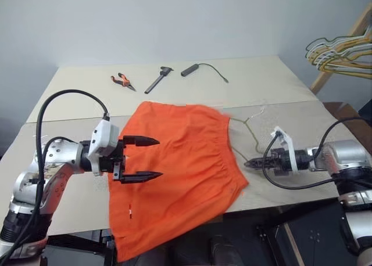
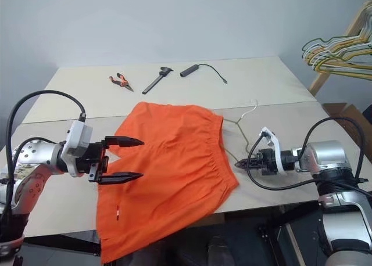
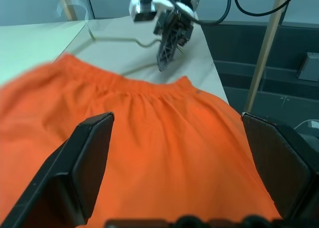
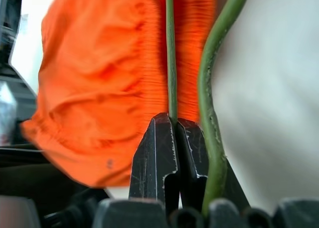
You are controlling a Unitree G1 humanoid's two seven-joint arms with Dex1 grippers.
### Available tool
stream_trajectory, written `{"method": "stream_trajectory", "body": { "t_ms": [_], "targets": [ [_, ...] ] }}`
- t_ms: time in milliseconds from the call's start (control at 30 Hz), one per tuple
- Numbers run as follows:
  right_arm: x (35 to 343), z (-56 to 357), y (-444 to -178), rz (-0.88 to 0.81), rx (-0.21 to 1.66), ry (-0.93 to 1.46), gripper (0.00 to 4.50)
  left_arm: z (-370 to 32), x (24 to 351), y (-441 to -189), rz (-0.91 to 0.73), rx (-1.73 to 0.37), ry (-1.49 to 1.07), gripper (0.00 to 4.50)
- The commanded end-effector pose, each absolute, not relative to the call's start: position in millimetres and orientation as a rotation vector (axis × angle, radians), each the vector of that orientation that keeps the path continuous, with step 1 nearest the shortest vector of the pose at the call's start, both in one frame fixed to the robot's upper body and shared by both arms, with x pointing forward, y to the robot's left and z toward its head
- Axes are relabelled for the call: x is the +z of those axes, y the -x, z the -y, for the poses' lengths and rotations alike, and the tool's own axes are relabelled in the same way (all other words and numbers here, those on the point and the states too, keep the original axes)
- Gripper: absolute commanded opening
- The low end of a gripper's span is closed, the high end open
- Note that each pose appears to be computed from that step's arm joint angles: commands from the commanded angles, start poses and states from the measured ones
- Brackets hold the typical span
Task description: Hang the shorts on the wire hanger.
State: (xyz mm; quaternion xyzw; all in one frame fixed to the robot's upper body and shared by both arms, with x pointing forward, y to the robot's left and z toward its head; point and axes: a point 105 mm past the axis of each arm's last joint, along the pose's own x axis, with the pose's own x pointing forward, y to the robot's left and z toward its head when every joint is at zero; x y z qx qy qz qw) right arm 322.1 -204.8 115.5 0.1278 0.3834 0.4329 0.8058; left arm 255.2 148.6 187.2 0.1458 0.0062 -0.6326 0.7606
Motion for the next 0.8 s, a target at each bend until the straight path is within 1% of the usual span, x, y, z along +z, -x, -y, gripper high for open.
{"method": "stream_trajectory", "body": {
  "t_ms": [33,67,100,200,233,400,500,600,733,800],
  "targets": [
    [157.1,186.8,-330.6,-0.593,0.987,-0.004,0.00,-158.0,201.4,-257.7,0.013,-1.372,-0.399,4.43],
    [161.1,182.8,-330.6,-0.568,0.992,0.042,0.00,-160.7,202.5,-258.2,0.010,-1.372,-0.413,4.43],
    [165.9,176.8,-331.0,-0.525,1.000,0.151,0.00,-165.7,206.5,-261.7,0.014,-1.361,-0.446,4.43],
    [179.8,156.4,-329.8,-0.395,1.029,0.437,0.00,-178.2,226.3,-276.7,0.056,-1.315,-0.530,4.43],
    [183.0,151.6,-329.6,-0.366,1.036,0.489,0.00,-180.4,232.2,-281.0,0.070,-1.303,-0.546,4.43],
    [203.9,123.6,-323.3,-0.253,1.115,0.631,0.00,-185.4,264.7,-299.1,0.152,-1.277,-0.658,4.43],
    [208.1,114.3,-320.2,-0.252,1.144,0.677,0.00,-185.8,276.6,-304.7,0.176,-1.283,-0.722,4.43],
    [207.1,109.6,-316.9,-0.270,1.178,0.715,0.00,-186.0,276.4,-309.8,0.160,-1.316,-0.795,4.43],
    [206.7,104.8,-313.0,-0.283,1.223,0.745,0.00,-186.0,267.3,-323.3,0.087,-1.348,-0.901,4.43],
    [207.3,103.2,-310.6,-0.287,1.245,0.754,0.00,-182.3,265.0,-330.2,0.077,-1.365,-0.916,4.43]
  ]
}}
